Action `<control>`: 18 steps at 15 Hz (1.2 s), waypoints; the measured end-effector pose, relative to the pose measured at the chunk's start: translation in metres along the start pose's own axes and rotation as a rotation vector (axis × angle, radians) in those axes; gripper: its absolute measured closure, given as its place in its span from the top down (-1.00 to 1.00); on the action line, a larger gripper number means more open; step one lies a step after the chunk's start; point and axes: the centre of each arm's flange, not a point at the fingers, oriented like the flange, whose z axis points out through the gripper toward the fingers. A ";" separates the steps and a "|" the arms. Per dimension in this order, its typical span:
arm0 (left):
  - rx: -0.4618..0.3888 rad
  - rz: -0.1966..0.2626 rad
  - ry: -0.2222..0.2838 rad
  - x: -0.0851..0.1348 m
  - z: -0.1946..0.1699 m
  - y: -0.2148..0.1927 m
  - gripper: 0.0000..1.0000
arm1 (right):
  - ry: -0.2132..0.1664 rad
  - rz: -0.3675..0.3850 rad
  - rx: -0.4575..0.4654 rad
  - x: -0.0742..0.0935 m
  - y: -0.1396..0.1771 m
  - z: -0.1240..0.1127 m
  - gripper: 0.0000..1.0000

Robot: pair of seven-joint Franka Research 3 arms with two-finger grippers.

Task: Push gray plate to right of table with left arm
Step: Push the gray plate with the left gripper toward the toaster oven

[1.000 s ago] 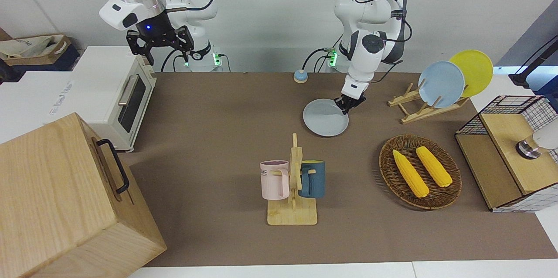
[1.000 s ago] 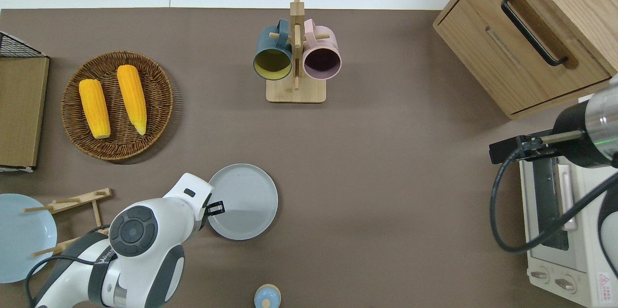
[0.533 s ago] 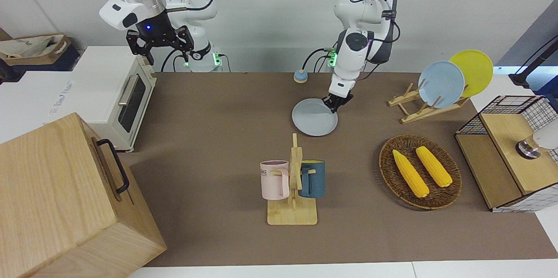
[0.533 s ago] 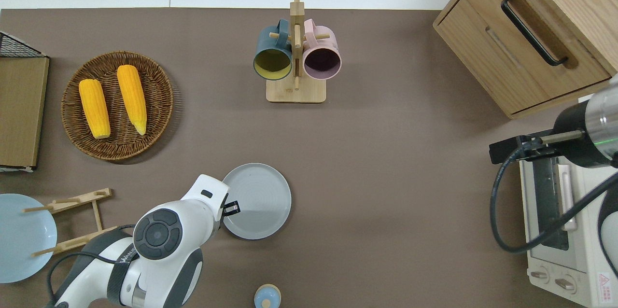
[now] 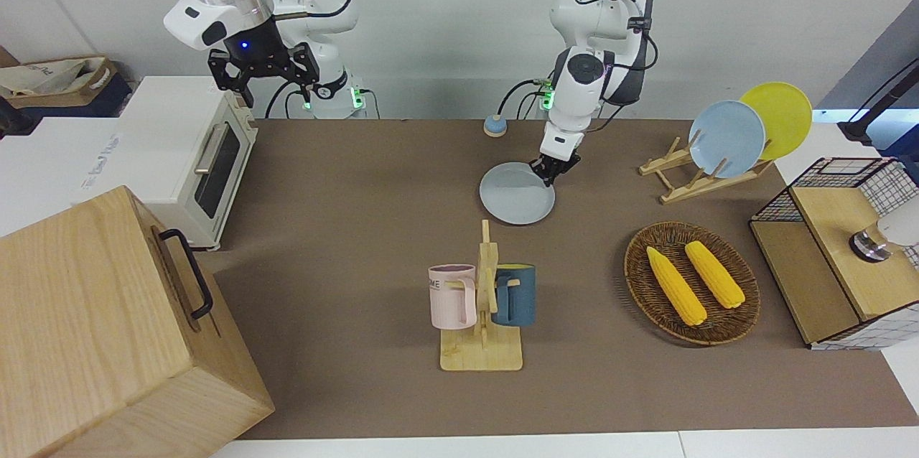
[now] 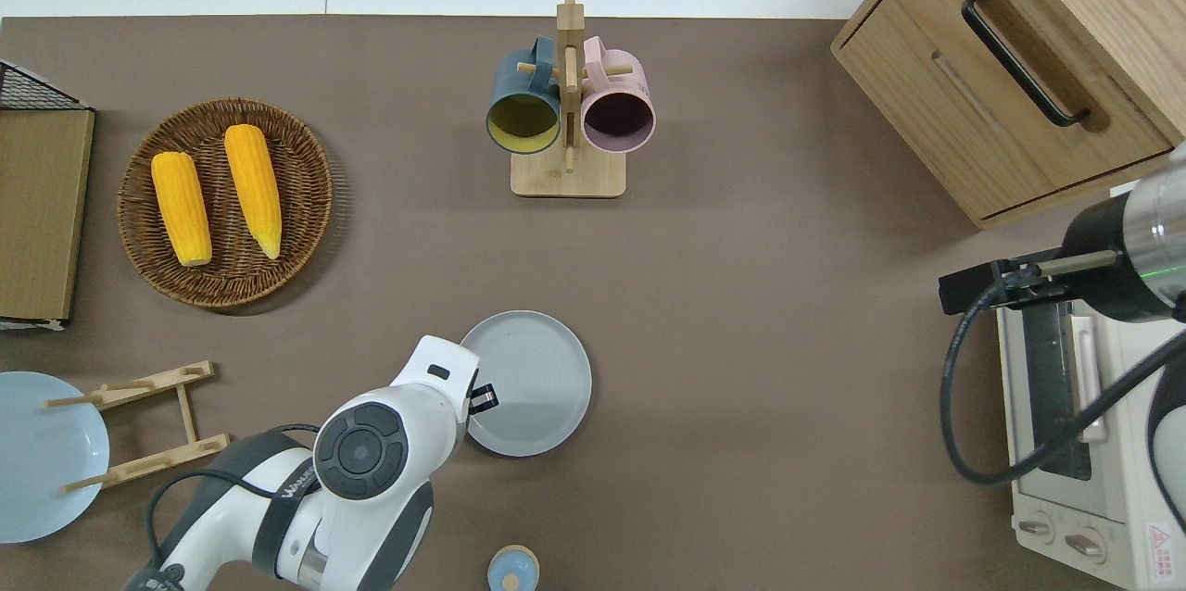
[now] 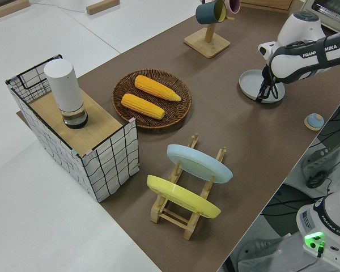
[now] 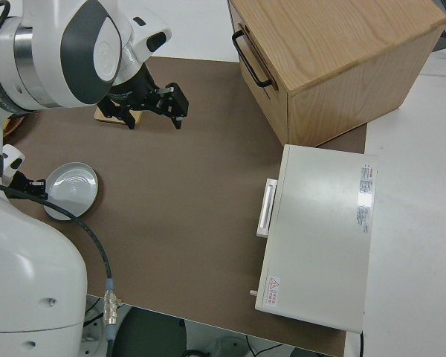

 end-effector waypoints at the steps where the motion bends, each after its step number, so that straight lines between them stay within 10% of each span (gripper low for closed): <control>1: -0.002 -0.008 -0.001 -0.003 0.000 0.006 -0.94 | 0.000 0.000 0.000 0.000 0.000 0.000 0.97; 18: -0.051 -0.125 -0.031 -0.039 0.000 0.098 -0.94 | 0.000 0.000 0.000 0.000 0.000 0.000 0.97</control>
